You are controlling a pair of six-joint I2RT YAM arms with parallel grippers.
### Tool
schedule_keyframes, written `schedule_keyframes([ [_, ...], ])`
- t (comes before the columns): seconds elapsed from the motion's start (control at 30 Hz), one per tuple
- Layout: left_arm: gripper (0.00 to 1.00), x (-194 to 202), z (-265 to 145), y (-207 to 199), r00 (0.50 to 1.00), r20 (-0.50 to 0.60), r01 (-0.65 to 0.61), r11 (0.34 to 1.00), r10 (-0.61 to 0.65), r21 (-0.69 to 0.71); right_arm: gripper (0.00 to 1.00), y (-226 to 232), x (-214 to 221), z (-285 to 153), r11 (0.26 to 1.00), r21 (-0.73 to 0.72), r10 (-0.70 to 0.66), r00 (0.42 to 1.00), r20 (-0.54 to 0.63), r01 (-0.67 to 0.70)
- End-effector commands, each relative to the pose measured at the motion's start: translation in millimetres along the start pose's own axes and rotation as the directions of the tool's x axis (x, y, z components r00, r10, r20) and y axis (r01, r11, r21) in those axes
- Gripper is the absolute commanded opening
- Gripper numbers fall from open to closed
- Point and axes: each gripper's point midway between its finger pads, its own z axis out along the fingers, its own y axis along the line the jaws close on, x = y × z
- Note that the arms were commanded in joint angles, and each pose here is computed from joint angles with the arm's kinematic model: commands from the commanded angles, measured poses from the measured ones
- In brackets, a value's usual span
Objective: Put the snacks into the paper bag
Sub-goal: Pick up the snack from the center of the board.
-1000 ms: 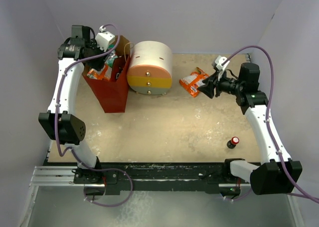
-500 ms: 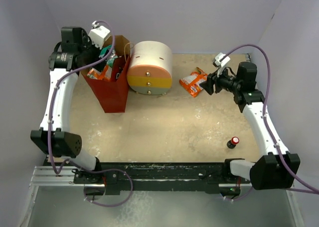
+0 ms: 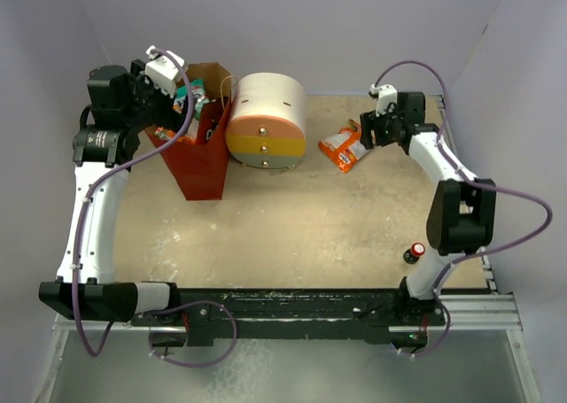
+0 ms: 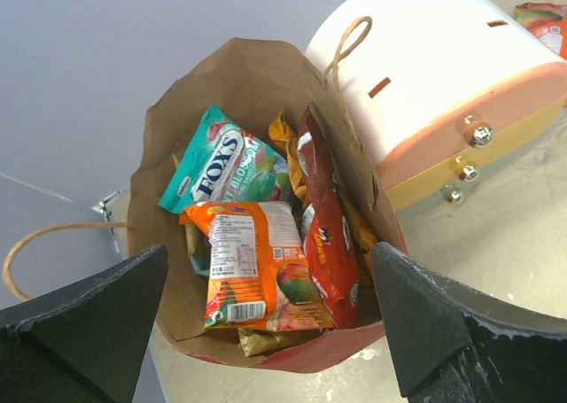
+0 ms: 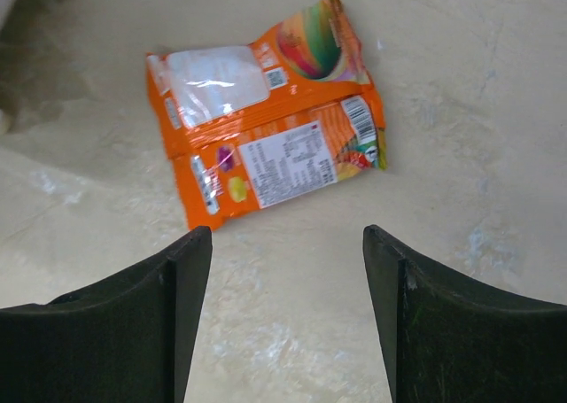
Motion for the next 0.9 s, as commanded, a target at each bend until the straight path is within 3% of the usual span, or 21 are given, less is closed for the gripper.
schedule_keyframes([
  [0.0, 0.99, -16.9, -10.5, -5.9, 0.996, 0.086, -0.005, 1.000, 0.003, 0.019, 0.72, -44.5, -22.6, 19.0, 0.991, 0.116, 0.066, 0.997, 0.028, -0.069],
  [0.37, 0.99, -14.0, -11.6, -11.6, 0.996, 0.093, -0.003, 0.999, -0.001, 0.038, 0.72, -66.4, 9.8, 82.2, 0.939, -0.058, 0.332, 0.938, -0.097, -0.339],
  [0.87, 0.99, -11.2, -5.4, -12.4, 0.996, 0.090, 0.002, 0.999, -0.006, 0.050, 0.67, -24.4, 56.9, 110.4, 0.813, -0.267, 0.458, 0.851, -0.259, -0.518],
])
